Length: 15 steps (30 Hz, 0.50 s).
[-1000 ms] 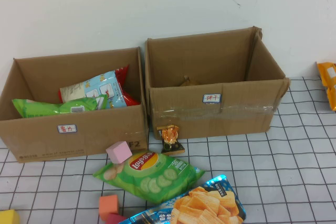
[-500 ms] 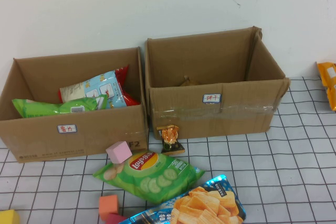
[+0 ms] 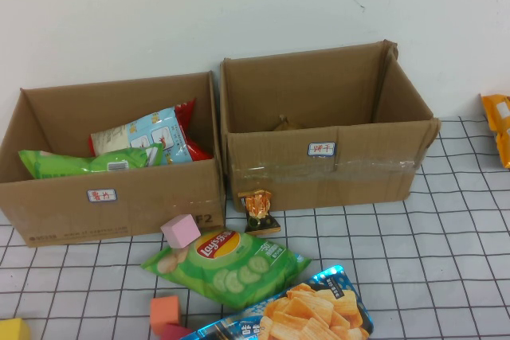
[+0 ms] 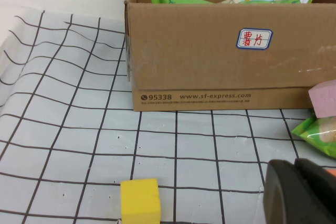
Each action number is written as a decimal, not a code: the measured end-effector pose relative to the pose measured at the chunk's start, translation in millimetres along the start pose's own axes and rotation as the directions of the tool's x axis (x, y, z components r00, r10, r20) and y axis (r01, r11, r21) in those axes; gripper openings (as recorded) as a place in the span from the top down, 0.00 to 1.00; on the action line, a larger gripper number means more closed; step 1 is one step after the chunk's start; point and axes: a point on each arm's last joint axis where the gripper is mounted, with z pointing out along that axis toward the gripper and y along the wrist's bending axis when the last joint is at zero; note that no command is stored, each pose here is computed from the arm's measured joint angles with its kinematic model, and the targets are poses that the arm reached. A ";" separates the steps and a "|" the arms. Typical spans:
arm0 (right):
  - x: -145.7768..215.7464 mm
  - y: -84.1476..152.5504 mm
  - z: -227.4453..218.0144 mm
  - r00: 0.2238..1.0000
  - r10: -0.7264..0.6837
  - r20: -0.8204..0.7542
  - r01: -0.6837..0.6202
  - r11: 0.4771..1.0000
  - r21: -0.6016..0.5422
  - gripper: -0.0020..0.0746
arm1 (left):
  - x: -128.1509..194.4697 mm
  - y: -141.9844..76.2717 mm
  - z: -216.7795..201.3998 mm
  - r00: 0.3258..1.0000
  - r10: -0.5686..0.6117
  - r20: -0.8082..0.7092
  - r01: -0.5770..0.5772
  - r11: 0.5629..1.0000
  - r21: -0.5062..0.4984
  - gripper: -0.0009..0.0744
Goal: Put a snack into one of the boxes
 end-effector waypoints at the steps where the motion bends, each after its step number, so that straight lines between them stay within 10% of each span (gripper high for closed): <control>1: 0.0 0.1 0.0 1.000 0.002 0.000 -0.002 1.000 -0.001 0.98 | 0.0 0.0 0.0 1.000 0.000 0.000 0.000 1.000 0.000 0.99; 7: -0.1 5.0 -0.1 0.991 0.132 -0.007 -0.132 0.990 -0.054 0.98 | 0.0 0.0 0.0 1.000 0.000 0.000 0.000 1.000 0.000 0.99; 12: -5.4 24.9 -3.4 0.731 0.668 -0.142 -0.680 0.692 -0.242 0.98 | 0.0 0.0 0.0 1.000 0.000 0.000 0.000 1.000 0.000 0.99; 15: -10.2 28.4 -5.0 0.630 0.757 -0.172 -0.768 0.574 -0.284 0.98 | 0.0 0.0 0.0 1.000 0.000 0.000 0.000 1.000 0.000 0.99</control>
